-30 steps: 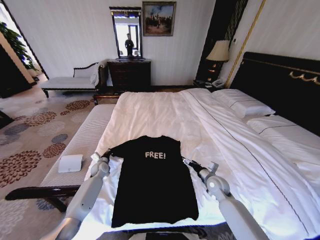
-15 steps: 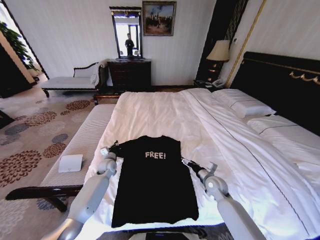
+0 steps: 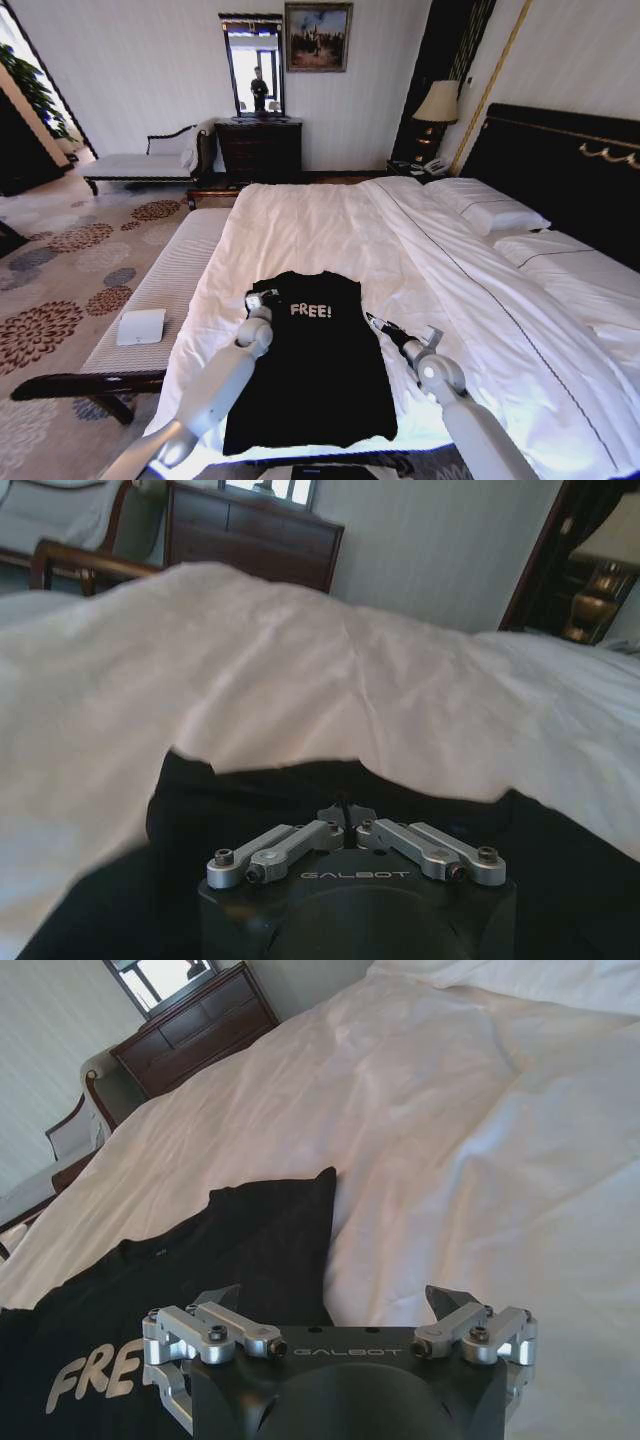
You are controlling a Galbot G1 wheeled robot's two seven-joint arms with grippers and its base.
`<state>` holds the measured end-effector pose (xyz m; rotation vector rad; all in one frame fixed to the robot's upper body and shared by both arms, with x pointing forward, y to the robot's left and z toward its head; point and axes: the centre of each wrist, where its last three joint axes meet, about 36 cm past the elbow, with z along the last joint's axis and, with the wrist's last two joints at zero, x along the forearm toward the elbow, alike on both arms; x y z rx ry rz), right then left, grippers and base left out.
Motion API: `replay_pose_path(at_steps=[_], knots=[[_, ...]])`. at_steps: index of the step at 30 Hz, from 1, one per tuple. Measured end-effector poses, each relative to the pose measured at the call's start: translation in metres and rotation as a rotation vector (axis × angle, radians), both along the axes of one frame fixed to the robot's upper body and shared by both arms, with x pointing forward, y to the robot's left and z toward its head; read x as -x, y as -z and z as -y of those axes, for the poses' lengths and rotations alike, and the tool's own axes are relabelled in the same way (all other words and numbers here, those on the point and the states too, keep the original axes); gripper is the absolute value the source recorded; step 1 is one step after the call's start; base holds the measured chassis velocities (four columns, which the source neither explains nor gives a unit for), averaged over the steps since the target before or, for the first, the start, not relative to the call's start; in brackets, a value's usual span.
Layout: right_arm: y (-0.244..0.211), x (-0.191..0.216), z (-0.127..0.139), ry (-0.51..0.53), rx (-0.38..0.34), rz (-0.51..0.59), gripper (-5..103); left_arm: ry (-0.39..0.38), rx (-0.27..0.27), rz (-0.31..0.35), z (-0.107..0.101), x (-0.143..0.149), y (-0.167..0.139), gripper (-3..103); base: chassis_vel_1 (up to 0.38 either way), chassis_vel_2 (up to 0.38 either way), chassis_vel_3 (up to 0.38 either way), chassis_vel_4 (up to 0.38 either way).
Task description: Fold the clothes on the bed.
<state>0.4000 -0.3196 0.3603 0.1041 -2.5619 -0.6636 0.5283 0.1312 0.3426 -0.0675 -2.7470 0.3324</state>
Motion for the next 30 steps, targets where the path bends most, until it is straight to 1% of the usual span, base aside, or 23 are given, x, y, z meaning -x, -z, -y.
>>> replay_pose_path(at_steps=[1,5,11,12,13,14,15,16,17,18,19,21,22,24,25,26,27,28,29,30], knots=[[0.0,0.0,0.001,0.001,0.001,0.001,100,-0.001,0.002,-0.011,0.005,0.0,0.002,1,0.0,0.0,0.0,0.0],[-0.002,0.001,0.005,0.005,0.007,0.005,100,0.0,-0.003,-0.034,0.012,0.002,0.009,1,0.0,0.0,0.0,0.0],[-0.003,0.003,0.01,0.007,0.013,0.007,100,0.0,-0.026,-0.06,0.008,0.013,0.021,1,0.0,0.0,0.0,0.0],[-0.003,0.003,0.01,0.007,0.013,0.007,100,-0.003,-0.029,-0.064,0.008,0.015,0.021,-2,0.0,0.0,0.0,0.0],[-0.003,0.003,0.01,0.007,0.012,0.008,100,-0.007,-0.034,-0.069,0.007,0.017,0.022,2,0.0,0.0,0.0,0.0],[-0.003,0.003,0.01,0.007,0.012,0.008,100,-0.007,-0.034,-0.069,0.007,0.017,0.022,2,0.0,0.0,0.0,0.0],[-0.003,0.003,0.009,0.006,0.011,0.008,100,-0.009,-0.036,-0.07,0.006,0.019,0.021,7,0.0,0.0,0.0,0.0],[-0.002,0.003,0.008,0.005,0.009,0.007,100,-0.01,-0.036,-0.068,0.005,0.02,0.019,7,0.0,0.0,0.0,0.0],[-0.002,0.003,0.007,0.004,0.008,0.007,100,-0.01,-0.039,-0.06,0.001,0.022,0.016,12,0.0,0.0,0.0,0.0],[-0.002,0.003,0.007,0.004,0.008,0.007,100,-0.01,-0.039,-0.06,0.001,0.022,0.016,12,0.0,0.0,0.0,0.0],[-0.002,0.003,0.006,0.004,0.007,0.007,100,-0.009,-0.041,-0.055,-0.001,0.023,0.014,18,0.0,0.0,0.0,0.0],[-0.001,0.005,0.004,0.002,0.004,0.007,100,-0.011,-0.053,-0.034,-0.016,0.031,0.008,28,0.0,0.0,0.0,0.0],[-0.001,0.005,0.004,0.002,0.004,0.007,100,-0.011,-0.053,-0.034,-0.016,0.031,0.008,28,0.0,0.0,0.0,0.0],[-0.001,0.006,0.003,0.0,-0.001,0.008,100,-0.02,-0.061,-0.023,-0.032,0.041,0.004,39,0.0,0.0,0.0,0.0],[-0.001,0.007,0.002,-0.001,-0.004,0.01,100,-0.025,-0.069,-0.02,-0.043,0.049,0.003,44,0.0,0.0,0.0,0.0],[-0.001,0.007,0.002,-0.001,-0.004,0.01,100,-0.025,-0.069,-0.02,-0.043,0.049,0.003,44,0.0,0.0,0.0,0.0],[-0.001,0.008,0.001,-0.003,-0.006,0.014,100,-0.026,-0.079,-0.016,-0.052,0.055,0.003,49,0.0,0.0,0.0,0.0],[-0.002,0.009,0.001,-0.006,-0.007,0.019,100,-0.026,-0.09,-0.01,-0.06,0.062,0.002,49,0.0,0.0,0.0,0.0],[-0.003,0.01,0.0,-0.01,-0.006,0.028,100,-0.029,-0.101,0.0,-0.072,0.07,-0.001,60,0.0,0.0,0.0,0.0],[-0.003,0.01,0.0,-0.01,-0.006,0.028,100,-0.029,-0.101,0.0,-0.072,0.07,-0.001,60,0.0,0.0,0.0,0.0]])
